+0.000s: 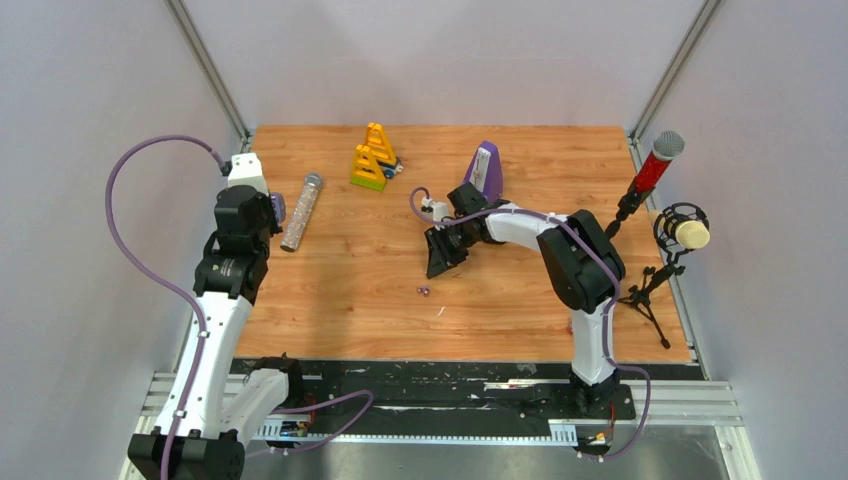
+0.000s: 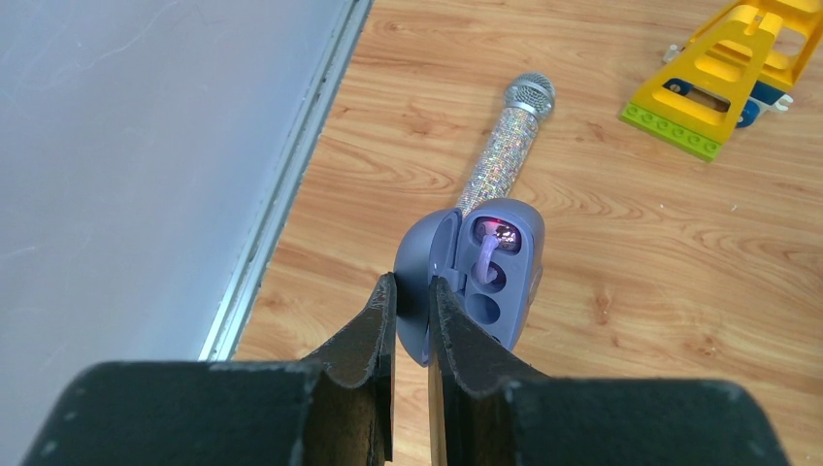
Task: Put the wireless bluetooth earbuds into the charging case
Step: Pick up the left earbud from the center of the board.
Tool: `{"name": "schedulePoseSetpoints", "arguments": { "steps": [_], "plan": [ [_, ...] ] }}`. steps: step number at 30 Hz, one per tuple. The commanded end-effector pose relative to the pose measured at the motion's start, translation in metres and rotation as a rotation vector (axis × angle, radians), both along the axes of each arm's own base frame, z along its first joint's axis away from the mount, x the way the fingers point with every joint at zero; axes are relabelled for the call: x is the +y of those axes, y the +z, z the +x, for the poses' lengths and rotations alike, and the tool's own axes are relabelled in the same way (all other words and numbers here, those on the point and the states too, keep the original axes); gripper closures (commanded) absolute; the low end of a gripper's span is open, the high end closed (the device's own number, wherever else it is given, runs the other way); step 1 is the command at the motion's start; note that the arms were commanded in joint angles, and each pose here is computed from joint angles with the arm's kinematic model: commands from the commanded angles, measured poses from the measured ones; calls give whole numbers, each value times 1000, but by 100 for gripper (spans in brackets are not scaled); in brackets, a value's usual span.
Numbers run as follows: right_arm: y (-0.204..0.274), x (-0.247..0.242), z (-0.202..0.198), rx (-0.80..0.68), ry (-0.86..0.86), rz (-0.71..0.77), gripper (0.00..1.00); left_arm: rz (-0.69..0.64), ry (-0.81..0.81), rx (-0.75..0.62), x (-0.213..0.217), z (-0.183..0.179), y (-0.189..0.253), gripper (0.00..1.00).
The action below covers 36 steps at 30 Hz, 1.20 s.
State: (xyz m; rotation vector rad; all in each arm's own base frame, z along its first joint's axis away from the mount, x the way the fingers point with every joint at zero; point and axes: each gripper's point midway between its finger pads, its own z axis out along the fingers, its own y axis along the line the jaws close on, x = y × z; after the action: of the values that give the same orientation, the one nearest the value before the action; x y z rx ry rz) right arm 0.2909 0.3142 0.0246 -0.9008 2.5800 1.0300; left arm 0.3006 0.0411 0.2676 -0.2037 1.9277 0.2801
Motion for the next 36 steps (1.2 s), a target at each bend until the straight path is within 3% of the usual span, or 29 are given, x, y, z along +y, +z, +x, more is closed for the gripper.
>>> {"name": "schedulePoseSetpoints", "arguments": {
  "steps": [1, 9, 36],
  "plan": [
    [-9, 9, -16, 79, 86, 39, 71, -1, 4, -67, 0, 3, 18, 91],
    [-21, -2, -37, 126, 122, 27, 77, -1, 8, -69, 1, 2, 18, 91],
    [-27, 0, -51, 160, 147, 17, 73, -2, 8, -68, 1, 1, 19, 91]
  ]
}}
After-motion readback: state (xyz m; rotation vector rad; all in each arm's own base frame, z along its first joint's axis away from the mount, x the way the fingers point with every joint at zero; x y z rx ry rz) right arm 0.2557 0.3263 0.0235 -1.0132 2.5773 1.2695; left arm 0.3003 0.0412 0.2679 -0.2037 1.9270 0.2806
